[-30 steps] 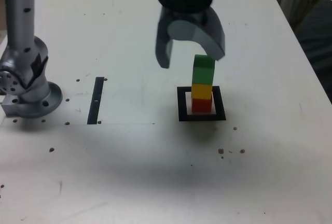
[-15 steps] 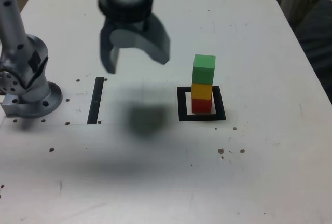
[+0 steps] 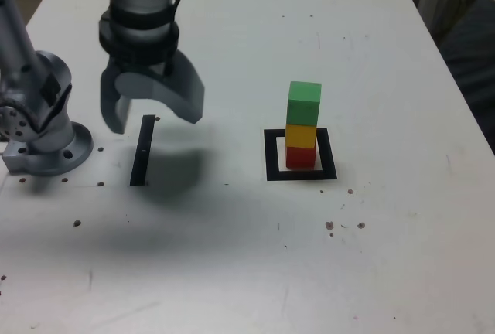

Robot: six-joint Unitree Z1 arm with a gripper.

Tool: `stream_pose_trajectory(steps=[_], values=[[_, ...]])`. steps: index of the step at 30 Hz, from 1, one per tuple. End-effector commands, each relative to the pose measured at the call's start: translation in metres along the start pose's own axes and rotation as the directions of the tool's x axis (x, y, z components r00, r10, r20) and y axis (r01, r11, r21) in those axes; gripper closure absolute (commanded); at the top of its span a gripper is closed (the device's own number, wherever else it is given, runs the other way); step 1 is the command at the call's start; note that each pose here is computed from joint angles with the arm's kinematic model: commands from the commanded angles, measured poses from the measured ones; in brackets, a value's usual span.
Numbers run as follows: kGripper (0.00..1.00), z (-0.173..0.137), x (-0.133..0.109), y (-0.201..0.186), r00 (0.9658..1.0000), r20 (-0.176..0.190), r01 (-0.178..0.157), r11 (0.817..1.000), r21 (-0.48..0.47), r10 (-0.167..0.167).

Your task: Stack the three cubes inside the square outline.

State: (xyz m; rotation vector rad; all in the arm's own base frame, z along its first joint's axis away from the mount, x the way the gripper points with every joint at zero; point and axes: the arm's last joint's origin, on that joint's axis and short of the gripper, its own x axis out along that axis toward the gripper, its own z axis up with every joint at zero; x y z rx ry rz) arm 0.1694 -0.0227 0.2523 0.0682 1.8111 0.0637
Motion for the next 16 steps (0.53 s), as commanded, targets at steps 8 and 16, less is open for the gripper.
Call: stream_pose_trajectory(steps=[8, 16], values=[[0.0, -0.011, 0.016, 0.001, 1.0, -0.005, -0.002, 1.0, -0.001, 0.002], [0.0, -0.013, 0.018, 0.001, 0.9998, -0.013, 0.013, 1.0, 0.008, -0.013]])
